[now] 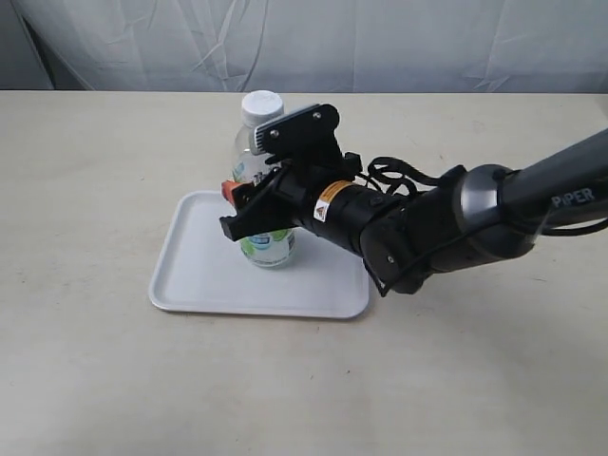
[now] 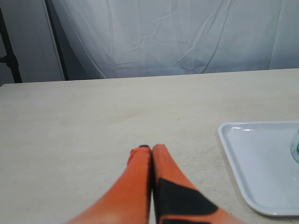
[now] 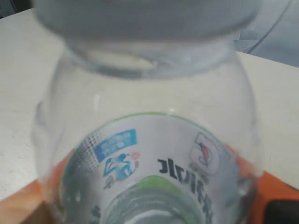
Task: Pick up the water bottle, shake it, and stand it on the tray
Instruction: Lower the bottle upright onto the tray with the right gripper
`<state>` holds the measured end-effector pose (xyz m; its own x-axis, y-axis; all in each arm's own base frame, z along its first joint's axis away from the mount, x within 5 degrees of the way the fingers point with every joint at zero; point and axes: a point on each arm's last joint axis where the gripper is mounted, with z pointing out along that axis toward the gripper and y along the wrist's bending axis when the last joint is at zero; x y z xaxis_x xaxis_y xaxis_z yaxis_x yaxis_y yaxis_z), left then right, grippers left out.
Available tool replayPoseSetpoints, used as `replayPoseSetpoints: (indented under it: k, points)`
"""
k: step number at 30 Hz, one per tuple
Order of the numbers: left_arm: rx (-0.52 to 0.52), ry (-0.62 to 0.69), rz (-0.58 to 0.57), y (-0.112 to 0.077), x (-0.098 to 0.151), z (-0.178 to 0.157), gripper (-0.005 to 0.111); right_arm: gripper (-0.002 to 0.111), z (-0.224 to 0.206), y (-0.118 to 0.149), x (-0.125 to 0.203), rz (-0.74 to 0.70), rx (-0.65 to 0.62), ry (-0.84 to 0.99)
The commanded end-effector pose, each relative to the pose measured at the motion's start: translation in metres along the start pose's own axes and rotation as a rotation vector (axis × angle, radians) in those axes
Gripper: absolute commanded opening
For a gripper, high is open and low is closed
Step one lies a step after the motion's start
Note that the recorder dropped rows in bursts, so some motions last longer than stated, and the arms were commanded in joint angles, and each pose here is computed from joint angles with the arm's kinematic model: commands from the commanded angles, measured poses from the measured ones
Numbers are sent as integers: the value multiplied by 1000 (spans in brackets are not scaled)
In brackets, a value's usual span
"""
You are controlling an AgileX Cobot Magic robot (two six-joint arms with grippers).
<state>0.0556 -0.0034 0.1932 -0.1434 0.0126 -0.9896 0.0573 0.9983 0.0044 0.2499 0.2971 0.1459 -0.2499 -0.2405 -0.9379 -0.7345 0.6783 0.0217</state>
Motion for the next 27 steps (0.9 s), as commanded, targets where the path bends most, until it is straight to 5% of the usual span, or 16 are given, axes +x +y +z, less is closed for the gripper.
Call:
replayPoseSetpoints:
  k: [1,27]
  points:
    - [3,-7,-5,0,0,0,0,71,-10,0,-23,11,3,-63]
    - [3,-7,-5,0,0,0,0,76,-10,0,-15,13,2,28]
